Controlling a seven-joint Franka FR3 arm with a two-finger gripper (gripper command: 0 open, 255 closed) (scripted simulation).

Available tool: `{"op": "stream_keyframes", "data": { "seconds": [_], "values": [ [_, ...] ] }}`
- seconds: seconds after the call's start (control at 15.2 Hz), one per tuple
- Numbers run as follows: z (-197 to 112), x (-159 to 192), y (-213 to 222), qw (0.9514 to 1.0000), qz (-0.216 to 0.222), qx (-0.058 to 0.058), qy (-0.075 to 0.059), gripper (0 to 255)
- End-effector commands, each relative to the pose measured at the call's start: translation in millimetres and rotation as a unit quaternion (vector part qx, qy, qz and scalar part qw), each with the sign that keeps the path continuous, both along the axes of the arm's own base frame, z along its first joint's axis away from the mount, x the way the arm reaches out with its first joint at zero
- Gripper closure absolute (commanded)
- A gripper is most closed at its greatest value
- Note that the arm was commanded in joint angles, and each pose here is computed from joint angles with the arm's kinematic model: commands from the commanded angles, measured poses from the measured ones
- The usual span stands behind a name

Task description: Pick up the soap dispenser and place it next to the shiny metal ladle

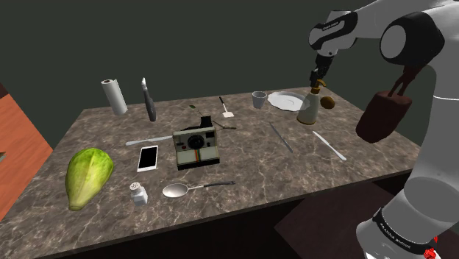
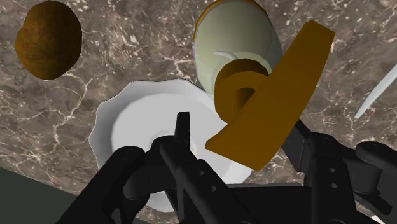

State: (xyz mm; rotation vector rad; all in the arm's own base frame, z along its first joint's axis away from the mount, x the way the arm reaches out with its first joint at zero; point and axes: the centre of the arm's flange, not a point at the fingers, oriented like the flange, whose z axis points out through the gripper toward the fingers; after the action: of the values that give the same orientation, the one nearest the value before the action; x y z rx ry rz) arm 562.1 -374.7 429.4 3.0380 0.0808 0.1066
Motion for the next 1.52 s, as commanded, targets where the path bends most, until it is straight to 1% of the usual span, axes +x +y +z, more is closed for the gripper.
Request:
{"op": "stream_keyframes", "data": {
  "seconds": [0.0,0.53,1.45],
  "values": [
    [0,0,0,1.0000,0.000,0.000,0.000,255],
    [0,0,0,1.0000,0.000,0.000,0.000,255],
    [74,0,0,1.0000,0.000,0.000,0.000,255]
  ]
}}
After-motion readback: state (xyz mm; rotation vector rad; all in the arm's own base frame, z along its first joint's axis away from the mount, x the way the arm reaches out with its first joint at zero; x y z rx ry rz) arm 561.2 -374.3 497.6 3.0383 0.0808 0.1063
